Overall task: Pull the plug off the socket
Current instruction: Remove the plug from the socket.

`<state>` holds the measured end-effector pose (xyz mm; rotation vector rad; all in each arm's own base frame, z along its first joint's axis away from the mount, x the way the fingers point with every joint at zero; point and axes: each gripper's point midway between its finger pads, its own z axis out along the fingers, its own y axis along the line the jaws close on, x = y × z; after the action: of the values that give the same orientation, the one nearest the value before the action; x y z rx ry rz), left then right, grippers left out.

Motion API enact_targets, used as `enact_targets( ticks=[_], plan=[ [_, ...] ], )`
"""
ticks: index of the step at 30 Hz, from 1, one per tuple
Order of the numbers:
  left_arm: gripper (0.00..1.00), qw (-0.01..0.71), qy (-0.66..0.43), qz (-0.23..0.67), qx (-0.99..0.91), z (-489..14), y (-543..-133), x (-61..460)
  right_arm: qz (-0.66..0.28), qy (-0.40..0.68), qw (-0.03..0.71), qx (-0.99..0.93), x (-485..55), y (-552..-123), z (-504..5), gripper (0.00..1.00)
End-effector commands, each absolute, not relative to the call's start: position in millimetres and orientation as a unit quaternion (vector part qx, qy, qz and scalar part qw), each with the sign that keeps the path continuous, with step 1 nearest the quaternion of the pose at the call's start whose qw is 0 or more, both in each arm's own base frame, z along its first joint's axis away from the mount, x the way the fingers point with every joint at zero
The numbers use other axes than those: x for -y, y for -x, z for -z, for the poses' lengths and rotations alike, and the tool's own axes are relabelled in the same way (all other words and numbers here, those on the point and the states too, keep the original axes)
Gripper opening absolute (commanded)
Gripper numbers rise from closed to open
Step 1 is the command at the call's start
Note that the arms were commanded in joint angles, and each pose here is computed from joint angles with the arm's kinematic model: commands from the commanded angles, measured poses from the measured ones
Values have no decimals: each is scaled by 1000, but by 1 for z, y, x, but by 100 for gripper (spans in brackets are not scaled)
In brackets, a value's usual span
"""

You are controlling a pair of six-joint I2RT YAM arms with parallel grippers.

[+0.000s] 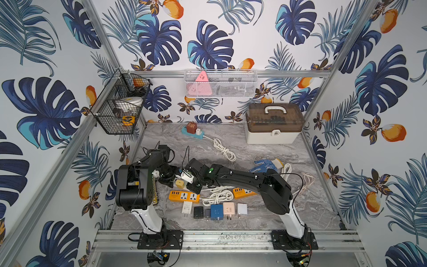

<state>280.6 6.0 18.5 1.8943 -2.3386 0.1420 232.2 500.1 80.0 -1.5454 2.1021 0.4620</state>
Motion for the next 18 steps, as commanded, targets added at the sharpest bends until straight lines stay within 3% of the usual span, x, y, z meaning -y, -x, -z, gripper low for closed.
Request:
enact_targets(
  ticks=[1, 10, 18],
  plan=[
    [14, 61, -632, 8, 772, -11, -267, -22, -173, 564, 247, -769, -498, -230, -93, 7],
    [11, 76, -635, -26, 768, -9, -268, -5, -185, 460, 281, -822, -457, -251, -159, 6],
    [10, 87, -641, -41, 762, -5, -269, 15, -143, 282, 204, -927, -331, -248, -151, 7]
  ],
)
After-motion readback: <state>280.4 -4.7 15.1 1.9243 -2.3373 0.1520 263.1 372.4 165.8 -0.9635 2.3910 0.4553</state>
